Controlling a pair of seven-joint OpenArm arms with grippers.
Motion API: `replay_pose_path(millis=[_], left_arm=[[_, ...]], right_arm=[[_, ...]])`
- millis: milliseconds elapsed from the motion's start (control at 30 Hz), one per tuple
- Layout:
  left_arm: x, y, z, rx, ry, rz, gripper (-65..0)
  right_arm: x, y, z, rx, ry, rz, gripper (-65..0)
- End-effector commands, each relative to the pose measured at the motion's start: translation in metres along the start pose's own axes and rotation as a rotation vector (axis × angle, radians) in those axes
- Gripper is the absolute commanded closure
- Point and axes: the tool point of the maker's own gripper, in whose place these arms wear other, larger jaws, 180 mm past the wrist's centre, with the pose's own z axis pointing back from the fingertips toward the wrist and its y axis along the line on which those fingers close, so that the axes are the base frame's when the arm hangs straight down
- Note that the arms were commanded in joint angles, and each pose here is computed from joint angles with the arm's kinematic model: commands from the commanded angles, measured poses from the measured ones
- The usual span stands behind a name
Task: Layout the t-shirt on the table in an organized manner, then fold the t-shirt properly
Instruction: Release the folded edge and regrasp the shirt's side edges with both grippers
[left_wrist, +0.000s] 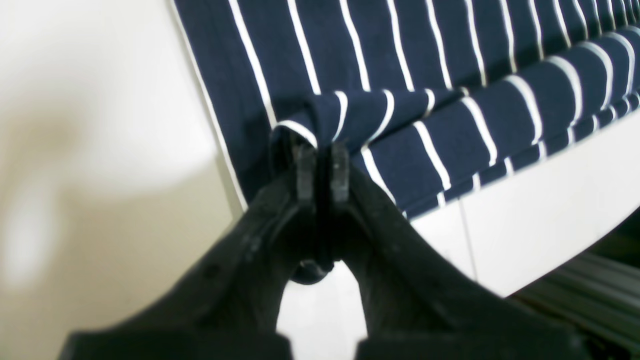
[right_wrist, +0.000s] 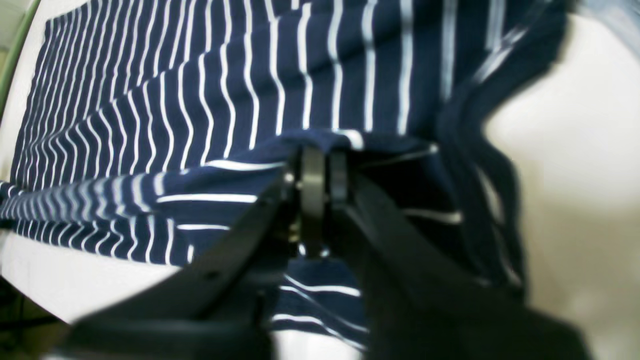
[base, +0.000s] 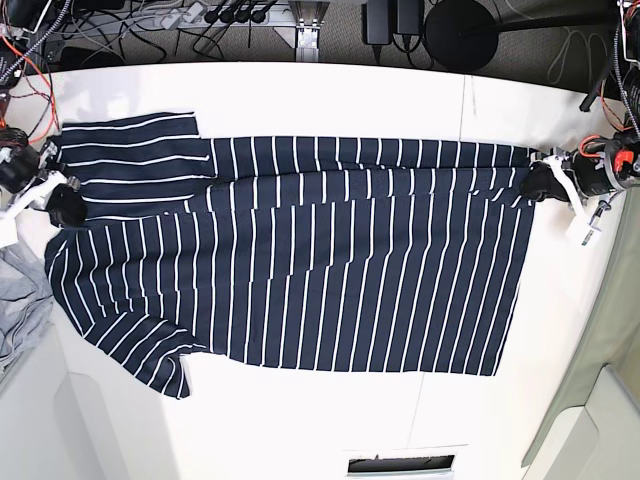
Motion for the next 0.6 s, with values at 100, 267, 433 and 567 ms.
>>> replay_pose_path(millis=[100,267,433,567], left_arm=[[0.011,0.007,0.008,0.012,-0.015,-0.016,-26.5],[0.012,0.008,0.017,-0.014,-0.016,0.033,-27.0],[0.01,0.018,0.036,-0.023,-0.066,0.138,-27.0],[0.008,0.015,0.036,-0.039,-0.074,0.163,-27.2]], right_arm=[[0.007,-0.001,0.002,-0.001,-0.004,0.019,-39.0],[0.022,-0.028,0.025,-0.079,-0.073,-0.031,-39.2],[0.017,-0.066,0.066,-0.182,-0.134,-0.103,-39.2],[0.003,-0.079,0.078,-0.228,-0.12,-0.107,-39.2]])
